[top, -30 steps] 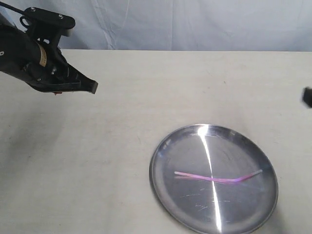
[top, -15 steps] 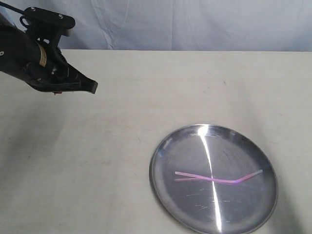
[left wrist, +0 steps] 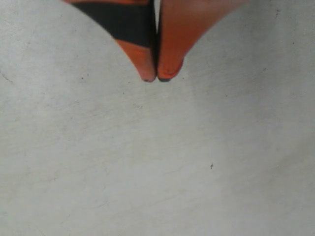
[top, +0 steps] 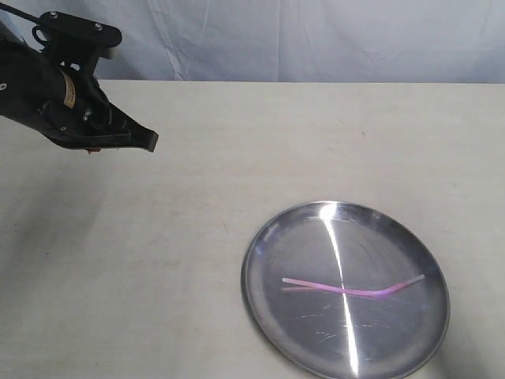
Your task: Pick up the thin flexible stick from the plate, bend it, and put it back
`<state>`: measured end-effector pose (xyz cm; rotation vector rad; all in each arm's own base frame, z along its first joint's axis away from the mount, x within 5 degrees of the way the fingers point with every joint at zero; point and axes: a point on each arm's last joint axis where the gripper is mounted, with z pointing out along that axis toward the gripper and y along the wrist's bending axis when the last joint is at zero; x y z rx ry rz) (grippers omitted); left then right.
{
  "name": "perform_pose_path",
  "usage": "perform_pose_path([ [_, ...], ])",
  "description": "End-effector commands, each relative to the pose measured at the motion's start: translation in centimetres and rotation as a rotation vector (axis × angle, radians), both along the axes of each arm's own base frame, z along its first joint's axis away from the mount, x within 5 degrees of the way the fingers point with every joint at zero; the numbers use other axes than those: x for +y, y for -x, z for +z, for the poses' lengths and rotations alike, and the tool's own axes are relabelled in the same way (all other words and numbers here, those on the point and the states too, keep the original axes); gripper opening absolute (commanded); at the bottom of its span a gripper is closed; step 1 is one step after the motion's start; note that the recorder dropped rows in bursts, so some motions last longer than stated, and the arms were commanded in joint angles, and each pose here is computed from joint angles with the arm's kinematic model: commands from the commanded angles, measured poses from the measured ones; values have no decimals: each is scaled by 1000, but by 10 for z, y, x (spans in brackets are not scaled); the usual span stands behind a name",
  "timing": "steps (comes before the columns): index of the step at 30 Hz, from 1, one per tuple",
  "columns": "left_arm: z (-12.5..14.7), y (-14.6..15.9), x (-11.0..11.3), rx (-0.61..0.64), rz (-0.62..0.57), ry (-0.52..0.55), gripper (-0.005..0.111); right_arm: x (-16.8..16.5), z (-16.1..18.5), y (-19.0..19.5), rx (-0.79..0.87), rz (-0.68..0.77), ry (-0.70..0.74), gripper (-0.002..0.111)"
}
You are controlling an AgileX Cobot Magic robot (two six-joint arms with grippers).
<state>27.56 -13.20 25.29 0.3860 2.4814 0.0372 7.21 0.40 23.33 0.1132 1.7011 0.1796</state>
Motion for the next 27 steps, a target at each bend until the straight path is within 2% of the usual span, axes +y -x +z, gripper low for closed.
perform_pose_path([
  [1,4,1,1,-14,2,12,0,-2,-18,6,45,-16,48,-1],
  [11,4,1,1,-14,2,12,0,-3,-49,14,121,-18,63,-1],
  [27,4,1,1,-14,2,12,0,-3,-49,16,112,-18,47,-1],
])
